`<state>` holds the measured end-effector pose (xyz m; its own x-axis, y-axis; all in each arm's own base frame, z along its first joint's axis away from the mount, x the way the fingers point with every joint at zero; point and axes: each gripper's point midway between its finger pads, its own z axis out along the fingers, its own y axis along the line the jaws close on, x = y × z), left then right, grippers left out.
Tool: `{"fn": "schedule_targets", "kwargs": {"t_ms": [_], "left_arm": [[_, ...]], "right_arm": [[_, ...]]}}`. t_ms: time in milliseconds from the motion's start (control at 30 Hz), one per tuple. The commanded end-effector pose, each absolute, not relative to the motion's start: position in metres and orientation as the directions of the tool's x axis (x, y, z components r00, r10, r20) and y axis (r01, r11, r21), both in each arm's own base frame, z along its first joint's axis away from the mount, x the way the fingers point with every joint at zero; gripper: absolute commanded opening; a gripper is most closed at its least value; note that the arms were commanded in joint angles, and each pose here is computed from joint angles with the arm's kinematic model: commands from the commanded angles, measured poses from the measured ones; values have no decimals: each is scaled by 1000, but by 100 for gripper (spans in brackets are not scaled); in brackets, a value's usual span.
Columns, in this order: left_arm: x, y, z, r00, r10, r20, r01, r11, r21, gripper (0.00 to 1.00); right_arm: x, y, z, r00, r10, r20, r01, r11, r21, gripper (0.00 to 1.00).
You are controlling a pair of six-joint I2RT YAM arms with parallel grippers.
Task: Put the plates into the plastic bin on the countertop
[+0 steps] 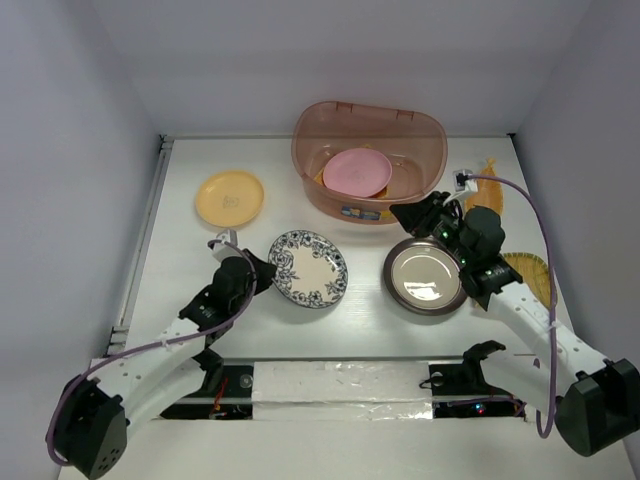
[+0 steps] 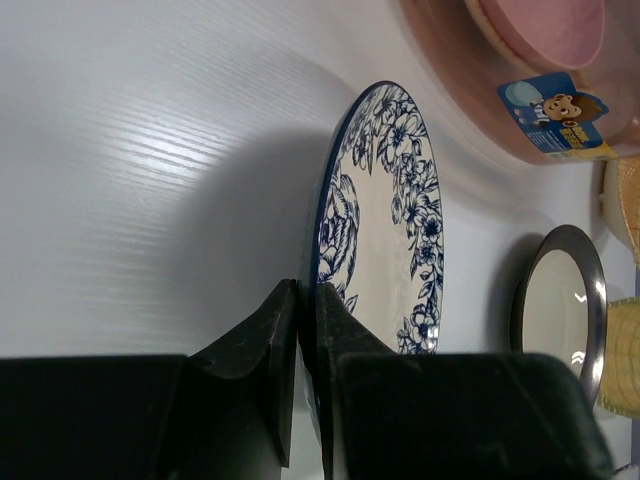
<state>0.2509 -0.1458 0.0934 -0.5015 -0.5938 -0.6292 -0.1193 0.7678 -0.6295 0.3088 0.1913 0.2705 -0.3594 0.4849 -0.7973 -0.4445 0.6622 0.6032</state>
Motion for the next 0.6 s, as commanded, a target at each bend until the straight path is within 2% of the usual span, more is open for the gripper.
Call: {"fn": "schedule_targets", "kwargs": {"t_ms": [0,567], "left_arm": [[262,-155,155,-418,-680,-602,-9,666,-746,0],[254,-155,318,-313,-738,-598,279,531,-800,0]], "right_arm": [[306,189,281,-315,497,-809,-459,666,588,25],[293,176,300,-271,504,-820,-452,685,571,26]]}}
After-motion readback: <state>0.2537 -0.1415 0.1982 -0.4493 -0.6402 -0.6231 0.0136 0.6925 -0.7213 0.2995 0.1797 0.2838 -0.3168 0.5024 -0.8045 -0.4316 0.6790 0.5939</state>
